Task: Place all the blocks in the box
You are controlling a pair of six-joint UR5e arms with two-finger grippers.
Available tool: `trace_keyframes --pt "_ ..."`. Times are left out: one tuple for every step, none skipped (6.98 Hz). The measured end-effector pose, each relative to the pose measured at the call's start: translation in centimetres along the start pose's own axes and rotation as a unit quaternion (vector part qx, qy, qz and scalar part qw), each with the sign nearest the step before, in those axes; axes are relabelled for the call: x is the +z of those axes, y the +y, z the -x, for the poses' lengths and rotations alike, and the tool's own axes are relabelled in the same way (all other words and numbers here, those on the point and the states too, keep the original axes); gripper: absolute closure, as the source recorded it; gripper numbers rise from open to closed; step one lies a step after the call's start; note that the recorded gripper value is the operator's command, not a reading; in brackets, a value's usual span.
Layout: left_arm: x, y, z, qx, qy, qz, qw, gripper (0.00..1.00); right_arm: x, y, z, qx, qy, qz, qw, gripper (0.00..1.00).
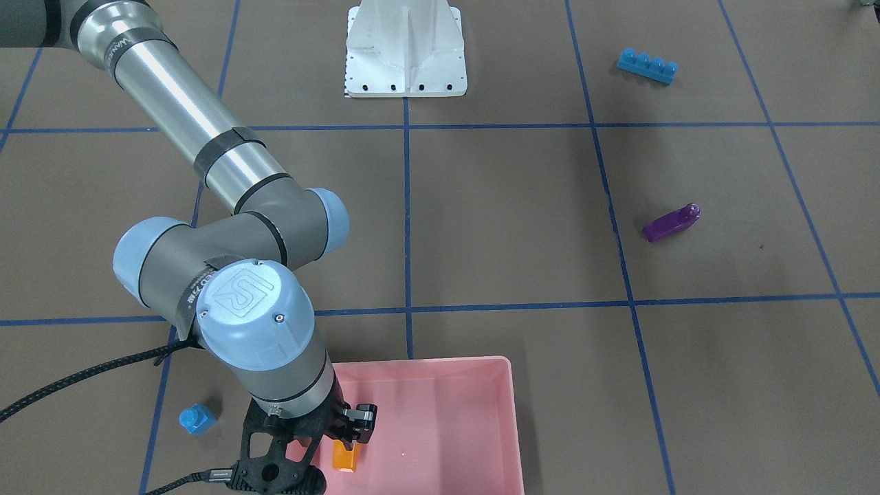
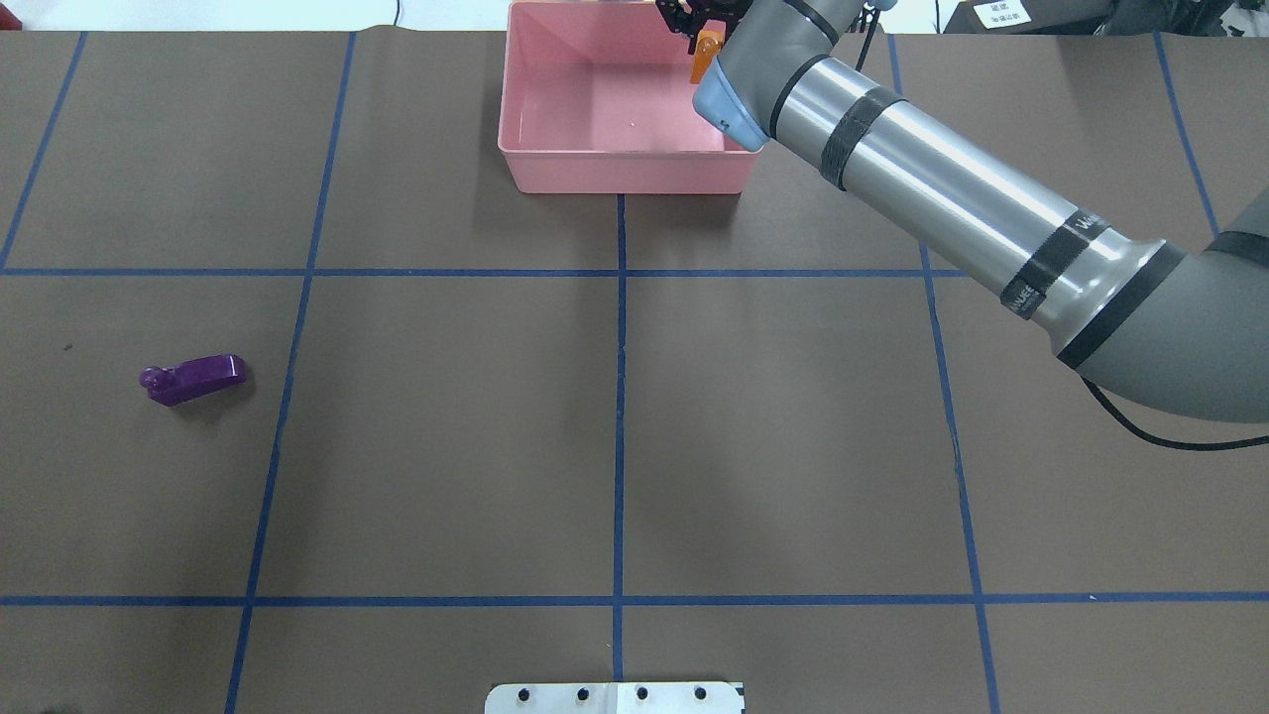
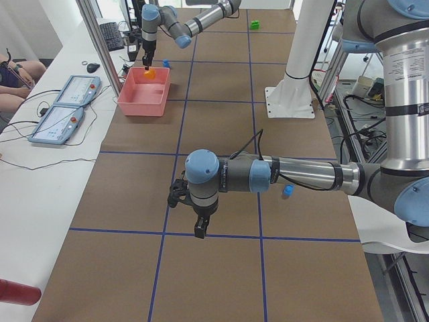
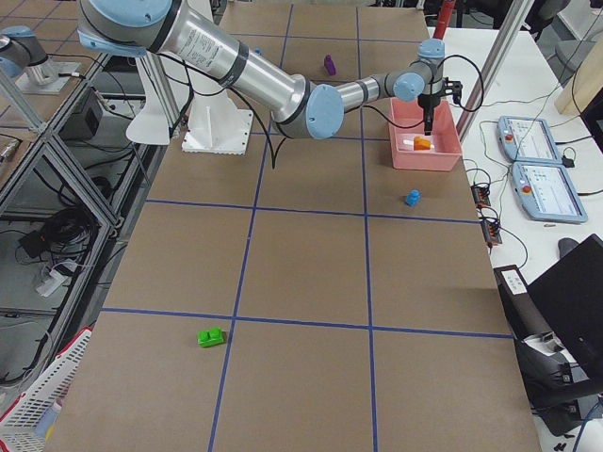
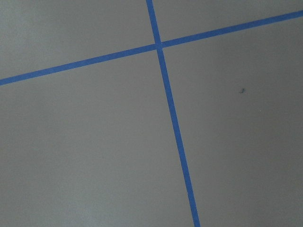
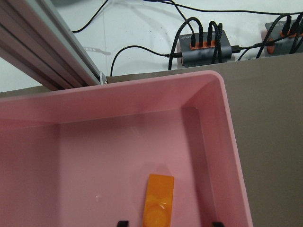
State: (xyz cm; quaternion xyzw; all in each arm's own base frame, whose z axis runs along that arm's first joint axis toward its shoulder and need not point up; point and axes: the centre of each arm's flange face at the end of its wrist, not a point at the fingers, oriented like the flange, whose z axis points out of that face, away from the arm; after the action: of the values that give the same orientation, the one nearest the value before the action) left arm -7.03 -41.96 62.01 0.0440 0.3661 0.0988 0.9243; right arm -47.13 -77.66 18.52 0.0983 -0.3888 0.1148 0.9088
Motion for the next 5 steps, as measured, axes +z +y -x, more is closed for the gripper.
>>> trace_keyframes --pt "0.0 0.0 0.0 0.0 0.0 0.0 1.0 0.0 0.1 0.0 0.0 -0.002 0.001 -0.002 1.0 0.0" --pt "0.0 0.0 0.0 0.0 0.0 0.0 1.0 0.0 0.0 -0.2 -0.2 -0.003 0.002 -0.003 1.0 0.0" --pt "0.0 0.0 0.0 0.0 0.0 0.0 1.0 0.0 -0.4 -0.9 -0.9 -0.01 0.001 -0.003 0.9999 0.0" --pt "0.0 0.0 0.0 0.0 0.0 0.0 1.0 0.0 -0.8 -2.2 -2.6 -0.033 -0.002 0.003 0.9995 0.0" --pt "0.0 0.0 0.0 0.0 0.0 0.0 1.0 0.0 -0.7 -3.4 -5.3 -0.064 -0.003 0.015 0.9978 0.0"
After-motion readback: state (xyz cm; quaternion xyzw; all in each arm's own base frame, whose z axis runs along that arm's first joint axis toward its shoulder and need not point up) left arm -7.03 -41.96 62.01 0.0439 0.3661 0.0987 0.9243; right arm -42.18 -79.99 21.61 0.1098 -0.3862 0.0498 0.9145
